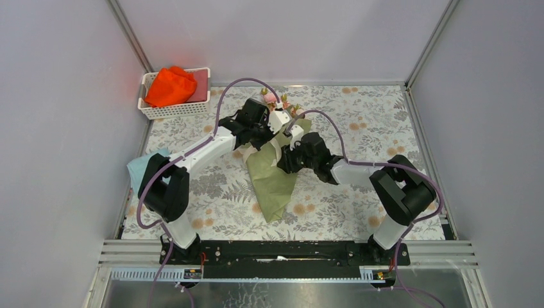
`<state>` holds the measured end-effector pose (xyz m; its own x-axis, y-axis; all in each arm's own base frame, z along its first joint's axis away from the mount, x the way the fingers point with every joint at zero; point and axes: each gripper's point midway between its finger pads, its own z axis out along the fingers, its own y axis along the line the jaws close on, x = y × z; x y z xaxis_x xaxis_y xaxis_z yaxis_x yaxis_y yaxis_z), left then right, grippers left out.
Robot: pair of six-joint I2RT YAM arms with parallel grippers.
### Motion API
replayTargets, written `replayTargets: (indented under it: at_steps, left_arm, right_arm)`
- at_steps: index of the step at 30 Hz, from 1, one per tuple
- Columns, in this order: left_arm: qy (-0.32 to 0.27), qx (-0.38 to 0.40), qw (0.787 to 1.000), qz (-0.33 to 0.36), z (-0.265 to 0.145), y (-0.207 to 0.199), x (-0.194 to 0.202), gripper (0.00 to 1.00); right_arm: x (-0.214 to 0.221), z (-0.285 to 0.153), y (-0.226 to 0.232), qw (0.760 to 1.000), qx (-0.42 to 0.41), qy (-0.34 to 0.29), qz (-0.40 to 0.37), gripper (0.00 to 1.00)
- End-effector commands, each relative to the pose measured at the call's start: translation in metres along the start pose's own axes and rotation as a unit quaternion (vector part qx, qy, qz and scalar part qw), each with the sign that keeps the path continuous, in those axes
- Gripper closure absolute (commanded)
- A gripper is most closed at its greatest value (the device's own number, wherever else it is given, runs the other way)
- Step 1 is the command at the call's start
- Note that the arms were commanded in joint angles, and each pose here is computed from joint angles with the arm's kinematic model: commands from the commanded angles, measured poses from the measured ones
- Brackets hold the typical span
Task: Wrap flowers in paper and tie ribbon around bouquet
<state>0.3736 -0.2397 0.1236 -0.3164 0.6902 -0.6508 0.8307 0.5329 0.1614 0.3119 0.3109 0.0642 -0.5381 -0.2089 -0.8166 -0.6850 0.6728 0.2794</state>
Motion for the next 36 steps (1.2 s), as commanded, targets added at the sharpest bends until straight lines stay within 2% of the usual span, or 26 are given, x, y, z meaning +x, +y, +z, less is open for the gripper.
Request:
replayTargets:
  at_steps: [1,3,6,7,11,12,14,16,18,20,24,26,28,30,32,34,36]
  left_arm:
    - [-0.016,-0.002,1.0,0.001,0.001,0.003,-0.011,1.0]
    - [-0.016,0.001,1.0,-0.001,0.002,0.002,-0.011,1.0]
    - [-0.012,0.004,1.0,-0.004,0.004,0.0,-0.008,1.0]
    - [-0.008,0.007,1.0,-0.005,0.005,-0.002,-0.005,1.0]
    - [0.028,0.067,0.997,0.014,0.005,-0.029,0.012,1.0]
    - [0.037,0.084,0.995,0.025,0.003,-0.038,0.015,0.86]
    - [0.048,0.115,0.991,0.037,-0.006,-0.051,0.018,0.51]
    - [0.049,0.127,0.99,0.045,-0.019,-0.054,0.014,0.24]
    - [0.046,0.118,0.991,0.047,-0.032,-0.046,0.009,0.11]
    - [0.038,0.105,0.993,0.028,-0.045,-0.027,0.009,0.02]
    - [0.032,0.057,0.996,-0.061,-0.053,0.027,0.029,0.04]
    - [0.037,0.053,0.991,-0.118,-0.046,0.042,0.047,0.17]
    - [0.052,0.055,0.983,-0.167,-0.035,0.051,0.066,0.36]
    - [0.059,0.048,0.98,-0.185,-0.026,0.062,0.087,0.53]
    - [0.064,0.042,0.984,-0.16,-0.02,0.068,0.107,0.54]
    - [0.067,0.056,0.99,-0.111,-0.018,0.063,0.122,0.46]
    - [0.06,0.069,0.994,-0.06,-0.016,0.057,0.131,0.32]
  right_arm:
    - [-0.029,0.01,0.013,0.998,-0.034,-0.043,0.007,0.62]
    - [-0.027,0.014,0.014,0.998,-0.042,-0.041,0.017,0.69]
    - [-0.029,0.013,0.019,0.998,-0.052,-0.038,0.028,0.94]
    - [-0.03,0.011,0.019,0.998,-0.049,-0.036,0.03,0.99]
    - [-0.029,-0.002,0.01,0.998,-0.038,-0.026,0.051,1.0]
    - [-0.026,-0.003,0.007,0.997,-0.037,-0.022,0.058,1.0]
    - [-0.021,-0.006,0.001,0.997,-0.037,-0.017,0.069,1.0]
    - [-0.018,-0.008,-0.004,0.996,-0.035,-0.016,0.075,1.0]
    - [-0.017,-0.008,-0.006,0.996,-0.033,-0.017,0.078,1.0]
    - [-0.016,-0.007,-0.007,0.996,-0.032,-0.014,0.077,1.0]
    - [-0.015,-0.007,-0.008,0.997,-0.03,-0.011,0.072,1.0]
    - [-0.014,-0.007,-0.009,0.997,-0.028,-0.009,0.069,1.0]
    - [-0.013,-0.007,-0.009,0.997,-0.028,-0.008,0.068,1.0]
    - [-0.014,-0.007,-0.009,0.997,-0.03,-0.009,0.068,1.0]
    - [-0.015,-0.007,-0.008,0.997,-0.032,-0.009,0.066,1.0]
    - [-0.014,-0.007,-0.008,0.997,-0.031,-0.007,0.066,1.0]
    - [-0.013,-0.006,-0.008,0.997,-0.032,-0.006,0.065,1.0]
